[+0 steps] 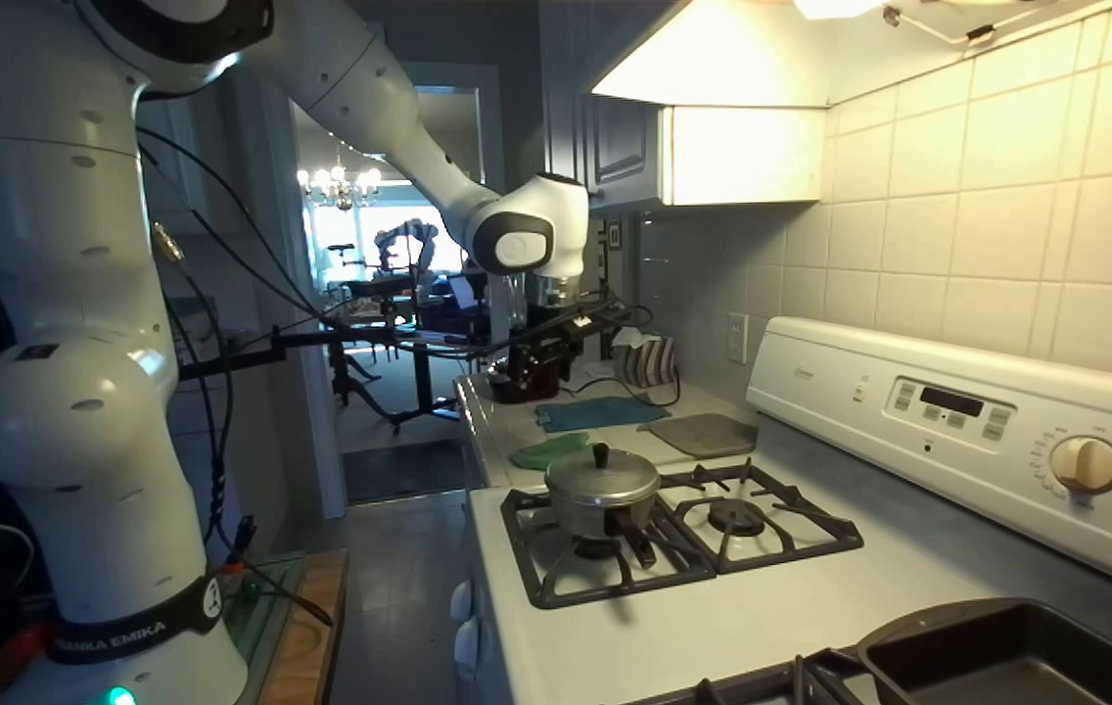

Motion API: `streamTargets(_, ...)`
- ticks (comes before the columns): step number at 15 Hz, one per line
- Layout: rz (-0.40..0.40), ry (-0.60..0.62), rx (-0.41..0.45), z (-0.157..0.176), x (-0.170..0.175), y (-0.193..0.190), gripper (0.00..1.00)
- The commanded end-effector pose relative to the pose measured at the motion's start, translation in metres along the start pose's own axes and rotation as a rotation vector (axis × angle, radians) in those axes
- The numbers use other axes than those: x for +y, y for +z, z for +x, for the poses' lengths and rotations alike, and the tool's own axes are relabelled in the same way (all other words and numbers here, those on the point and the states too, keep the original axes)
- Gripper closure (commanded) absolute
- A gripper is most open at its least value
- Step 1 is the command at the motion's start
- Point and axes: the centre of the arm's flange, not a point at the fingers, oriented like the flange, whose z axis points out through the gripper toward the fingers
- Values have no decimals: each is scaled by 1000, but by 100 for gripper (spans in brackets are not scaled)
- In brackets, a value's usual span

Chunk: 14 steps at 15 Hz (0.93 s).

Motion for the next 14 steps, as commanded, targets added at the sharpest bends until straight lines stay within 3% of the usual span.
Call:
streamTargets(1, 40, -134, 59, 4, 12, 6, 0)
streamTargets(10, 9, -113, 80, 37, 26, 35, 0)
streamTargets(13, 9, -109, 38, 35, 30, 31, 0)
streamTargets(14, 20, -124, 61, 35, 20, 32, 0)
